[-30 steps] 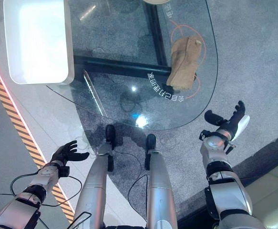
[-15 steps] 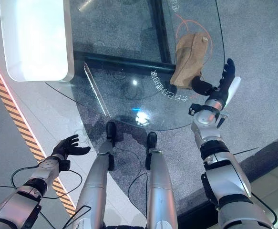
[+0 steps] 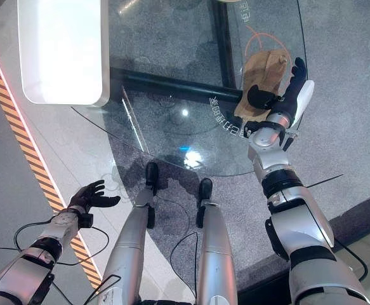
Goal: Wipe the table with a cloth and put it in the basket.
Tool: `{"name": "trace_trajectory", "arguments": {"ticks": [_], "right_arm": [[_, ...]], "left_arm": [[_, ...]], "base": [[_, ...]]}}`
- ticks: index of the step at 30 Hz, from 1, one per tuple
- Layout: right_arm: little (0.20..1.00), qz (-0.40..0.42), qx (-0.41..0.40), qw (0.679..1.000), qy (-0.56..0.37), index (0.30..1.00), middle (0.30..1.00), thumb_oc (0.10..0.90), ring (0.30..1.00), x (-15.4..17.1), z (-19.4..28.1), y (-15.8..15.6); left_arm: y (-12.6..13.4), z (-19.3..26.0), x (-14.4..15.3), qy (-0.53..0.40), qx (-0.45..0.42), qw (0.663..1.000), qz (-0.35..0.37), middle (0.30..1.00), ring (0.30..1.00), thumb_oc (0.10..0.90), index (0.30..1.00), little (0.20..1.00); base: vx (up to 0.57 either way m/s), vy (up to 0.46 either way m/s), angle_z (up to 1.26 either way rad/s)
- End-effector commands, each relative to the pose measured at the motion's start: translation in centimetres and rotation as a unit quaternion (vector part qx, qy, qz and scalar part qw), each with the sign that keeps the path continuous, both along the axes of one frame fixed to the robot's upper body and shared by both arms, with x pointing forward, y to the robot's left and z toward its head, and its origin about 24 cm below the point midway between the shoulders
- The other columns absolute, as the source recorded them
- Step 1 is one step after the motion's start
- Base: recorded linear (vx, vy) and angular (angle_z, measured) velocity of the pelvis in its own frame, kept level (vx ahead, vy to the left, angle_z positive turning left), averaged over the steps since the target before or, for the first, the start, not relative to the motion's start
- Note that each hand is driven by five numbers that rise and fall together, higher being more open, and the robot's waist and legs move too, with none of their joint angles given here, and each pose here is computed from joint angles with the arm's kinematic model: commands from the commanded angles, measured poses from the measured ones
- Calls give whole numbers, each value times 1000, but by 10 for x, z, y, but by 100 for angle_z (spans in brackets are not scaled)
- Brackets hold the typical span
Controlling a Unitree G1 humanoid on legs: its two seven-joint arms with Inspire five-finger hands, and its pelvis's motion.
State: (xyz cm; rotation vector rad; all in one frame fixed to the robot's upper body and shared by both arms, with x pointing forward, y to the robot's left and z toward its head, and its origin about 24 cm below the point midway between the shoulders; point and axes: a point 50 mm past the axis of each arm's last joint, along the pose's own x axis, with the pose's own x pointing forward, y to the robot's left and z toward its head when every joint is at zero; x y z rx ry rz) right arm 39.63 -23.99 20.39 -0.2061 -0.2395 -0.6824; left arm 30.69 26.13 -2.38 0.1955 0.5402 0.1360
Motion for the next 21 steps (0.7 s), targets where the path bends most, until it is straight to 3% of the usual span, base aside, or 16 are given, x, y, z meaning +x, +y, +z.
{"name": "trace_trajectory", "arguments": {"ticks": [1,8,21], "right_arm": [[900,-33,-36,997,-65,900,900,800,900,-7,39,-11],[900,-41,-21,998,-40,900,900,800,900,-6,25,-12],[900,-23,61,997,-32,900,900,800,900,-8,-10,16]], "left_arm": [[12,-9,-14,22,15,1000,7,900,900,800,900,900],[9,-12,-15,26,15,1000,4,900,900,800,900,900],[-5,-22,-20,27,12,1000,0,900,900,800,900,900]], "base": [[0,0,0],[3,0,0],[0,0,0]]}}
